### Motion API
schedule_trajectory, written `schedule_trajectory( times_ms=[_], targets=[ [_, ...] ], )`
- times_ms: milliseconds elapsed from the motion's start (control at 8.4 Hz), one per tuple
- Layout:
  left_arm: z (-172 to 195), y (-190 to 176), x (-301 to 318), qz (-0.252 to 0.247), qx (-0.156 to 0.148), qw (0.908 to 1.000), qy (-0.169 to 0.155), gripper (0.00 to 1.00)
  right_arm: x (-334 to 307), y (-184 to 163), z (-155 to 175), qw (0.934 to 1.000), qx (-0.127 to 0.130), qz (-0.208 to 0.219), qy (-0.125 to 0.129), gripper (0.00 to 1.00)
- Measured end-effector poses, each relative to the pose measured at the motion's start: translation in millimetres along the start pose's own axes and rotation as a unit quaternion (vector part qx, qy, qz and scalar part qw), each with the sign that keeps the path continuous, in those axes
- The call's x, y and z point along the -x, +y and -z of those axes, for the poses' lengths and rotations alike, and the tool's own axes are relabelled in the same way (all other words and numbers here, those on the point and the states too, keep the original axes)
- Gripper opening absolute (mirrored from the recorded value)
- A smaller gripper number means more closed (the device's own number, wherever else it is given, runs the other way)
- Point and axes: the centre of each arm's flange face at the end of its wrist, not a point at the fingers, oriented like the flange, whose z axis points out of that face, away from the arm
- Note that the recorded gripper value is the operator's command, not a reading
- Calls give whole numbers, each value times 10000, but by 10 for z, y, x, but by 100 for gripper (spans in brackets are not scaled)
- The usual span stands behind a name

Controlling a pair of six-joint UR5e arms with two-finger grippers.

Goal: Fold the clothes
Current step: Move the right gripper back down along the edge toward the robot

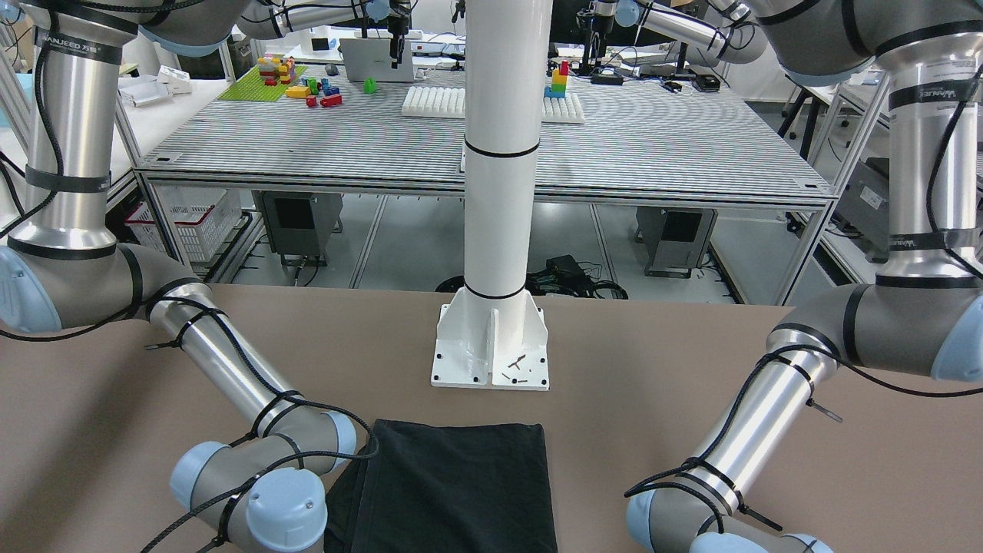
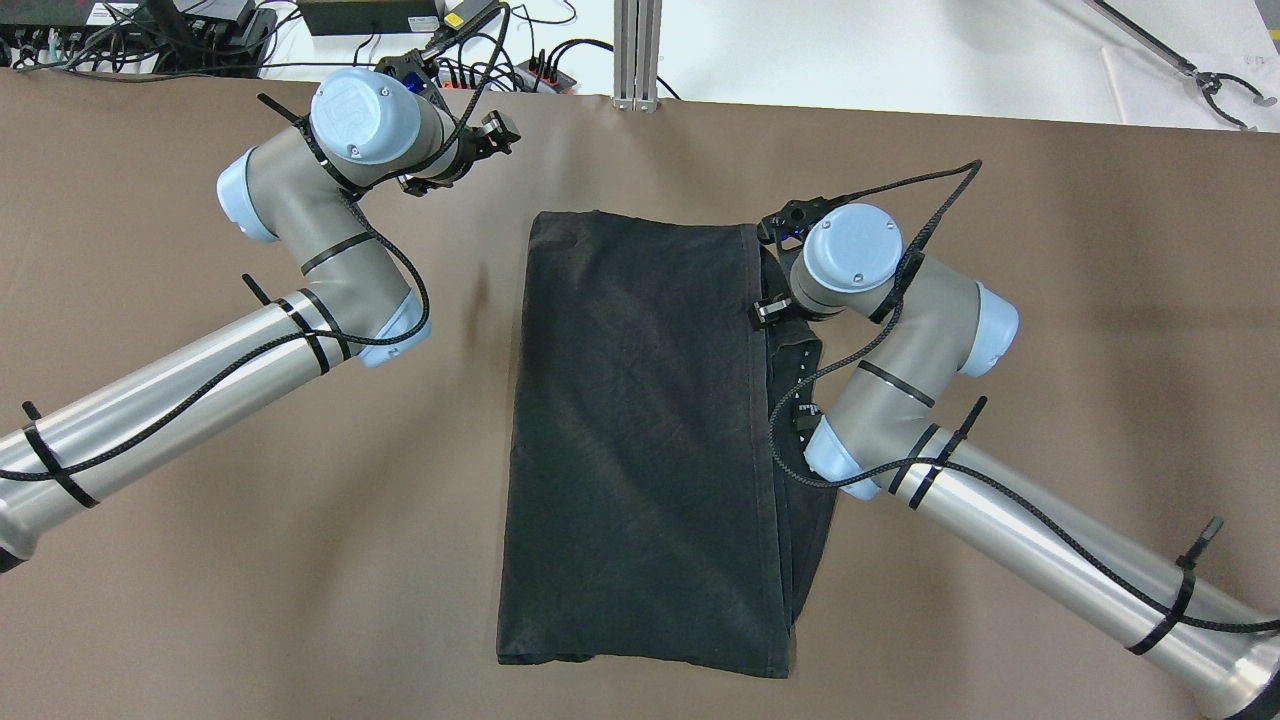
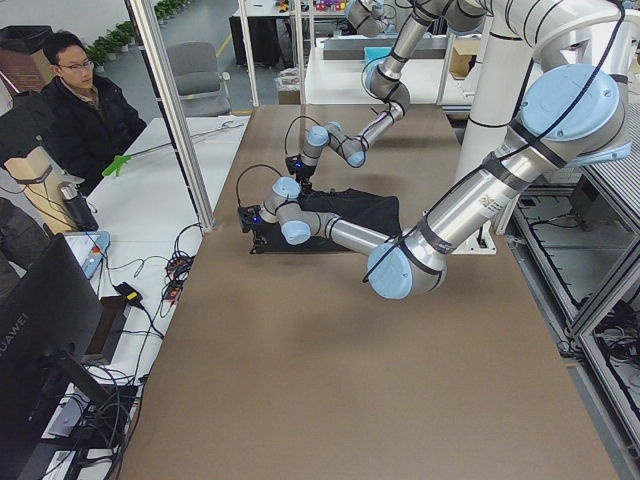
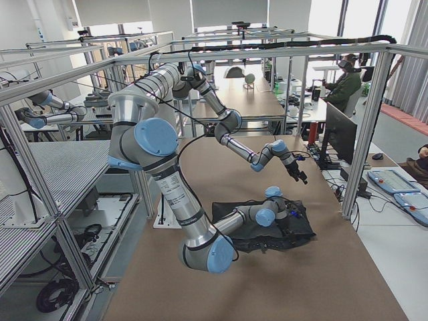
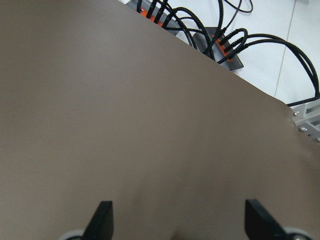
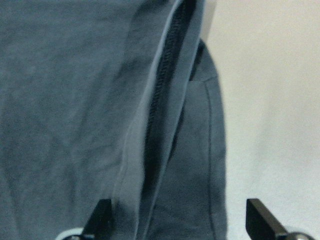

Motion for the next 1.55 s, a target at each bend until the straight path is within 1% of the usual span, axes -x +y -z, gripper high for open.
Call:
schedule_trajectory(
  times_ms=[119, 357, 476, 595, 715, 834, 953, 1072, 1191, 1310, 1429, 1548],
  targets=[
    [-6, 25, -5, -2, 10, 10000, 0, 93, -247, -30, 1, 9999, 85, 73, -38, 94],
    [-6, 42, -15, 0, 15, 10000, 6, 94, -429, -85, 66, 9996, 162, 96, -186, 94],
    [-1, 45, -19, 0, 15, 10000, 14, 94, -414, -100, 123, 9993, 192, -75, -306, 94],
    [8, 48, -26, 2, 16, 10000, 29, 94, -343, -121, 251, 9975, 173, -530, -443, 94],
    [38, 54, -51, 0, 30, 10000, 67, 94, -208, -119, 426, 9907, 133, -1208, -604, 94],
    [61, 60, -68, -2, 40, 9999, 96, 94, 63, -8, 564, 9775, 187, -1943, -796, 94],
    [68, 73, -75, 0, 40, 9999, 106, 94, 390, 192, 678, 9568, 313, -2715, -990, 95],
    [72, 77, -80, 11, 33, 9999, 113, 94, 662, 459, 808, 9284, 434, -3511, -1135, 95],
    [71, 91, -85, 32, 35, 9999, 114, 94, 854, 802, 928, 9026, 493, -4107, -1196, 94],
    [69, 112, -91, 43, 44, 9999, 117, 94, 990, 1162, 1071, 8804, 495, -4566, -1183, 93],
    [64, 128, -93, 42, 53, 9999, 116, 94, 1110, 1469, 1197, 8610, 484, -4938, -1115, 91],
    [67, 130, -100, 41, 51, 9999, 122, 94, 1263, 1751, 1305, 8417, 489, -5281, -1019, 85]
  ],
)
